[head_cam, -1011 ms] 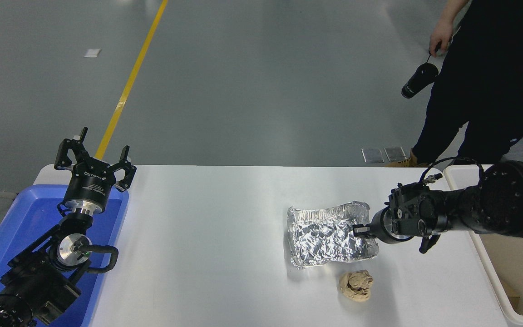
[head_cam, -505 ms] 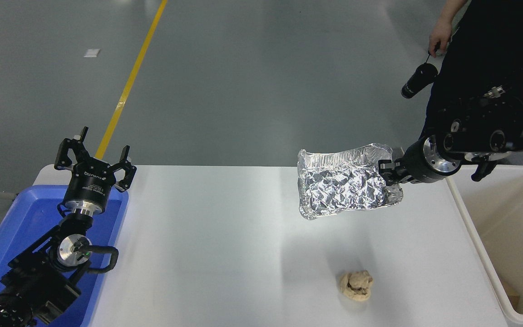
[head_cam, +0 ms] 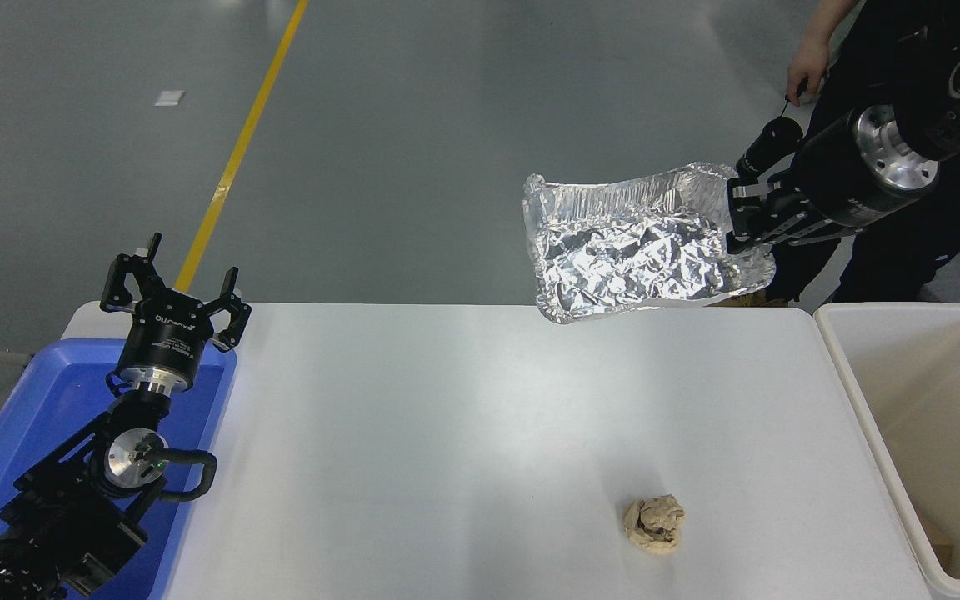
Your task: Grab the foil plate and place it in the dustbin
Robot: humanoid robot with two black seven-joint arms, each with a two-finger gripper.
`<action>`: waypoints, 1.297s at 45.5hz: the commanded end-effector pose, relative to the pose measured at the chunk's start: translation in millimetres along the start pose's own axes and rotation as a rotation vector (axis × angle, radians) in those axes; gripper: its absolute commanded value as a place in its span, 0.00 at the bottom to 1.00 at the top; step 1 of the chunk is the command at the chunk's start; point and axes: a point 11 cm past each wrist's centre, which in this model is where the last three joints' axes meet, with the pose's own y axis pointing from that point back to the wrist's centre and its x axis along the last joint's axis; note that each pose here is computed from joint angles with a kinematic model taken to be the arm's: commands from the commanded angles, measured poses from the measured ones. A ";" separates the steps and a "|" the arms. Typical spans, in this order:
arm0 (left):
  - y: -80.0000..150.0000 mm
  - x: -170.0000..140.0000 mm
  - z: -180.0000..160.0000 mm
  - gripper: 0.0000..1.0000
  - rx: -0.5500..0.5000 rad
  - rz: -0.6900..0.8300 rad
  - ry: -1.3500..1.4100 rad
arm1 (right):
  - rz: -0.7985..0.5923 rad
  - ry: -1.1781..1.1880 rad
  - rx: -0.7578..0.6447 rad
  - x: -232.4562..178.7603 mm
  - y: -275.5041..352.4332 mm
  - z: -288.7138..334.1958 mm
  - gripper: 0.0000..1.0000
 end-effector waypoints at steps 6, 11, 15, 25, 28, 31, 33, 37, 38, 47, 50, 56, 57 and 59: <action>-0.2 -0.4 -0.1 0.98 0.000 -0.001 0.001 | -0.002 0.013 0.009 1.2 13.3 -6.2 0.00; 0.0 0.0 0.0 0.98 0.000 0.000 0.000 | -0.006 -0.002 -0.003 0.8 5.0 1.8 0.00; 0.0 0.0 0.0 0.98 0.000 0.000 0.000 | 0.022 -0.037 -0.020 10.1 -3.1 16.6 0.00; 0.0 -0.1 0.0 0.98 0.000 -0.001 0.001 | 0.128 -0.190 -0.129 35.9 -27.7 104.5 0.00; -0.2 -0.4 -0.1 0.98 0.000 -0.001 0.001 | 0.164 -0.234 -0.174 40.9 -34.1 135.1 0.00; 0.0 0.0 0.0 0.98 0.000 0.000 0.000 | 0.212 -0.264 -0.219 47.6 -36.6 161.5 0.00; 0.0 0.0 0.0 0.98 0.000 0.000 0.000 | 0.250 -0.285 -0.261 50.3 -38.0 183.3 0.00; 0.0 -0.1 0.0 0.98 0.000 -0.001 0.001 | 0.289 -0.321 -0.310 45.9 -43.9 215.2 0.00; 0.0 0.0 0.0 0.98 0.000 0.000 0.000 | 0.295 -0.330 -0.323 43.4 -45.7 223.0 0.00; 0.0 0.0 0.0 0.98 0.000 0.000 0.000 | 0.362 -0.392 -0.443 14.9 -64.8 289.4 0.00; 0.0 0.0 0.0 0.98 0.000 0.000 0.000 | 0.380 -0.417 -0.470 0.9 -75.0 307.4 0.00; 0.0 -0.1 0.0 0.98 0.000 -0.001 0.001 | 0.406 -0.489 -0.498 -32.4 -96.5 335.8 0.00; 0.0 -0.1 0.0 0.98 0.000 -0.001 0.001 | 0.411 -0.495 -0.511 -38.3 -99.3 340.7 0.00; 0.0 0.0 0.0 0.98 0.000 0.000 0.000 | 0.430 -0.511 -0.534 -47.3 -103.2 349.0 0.00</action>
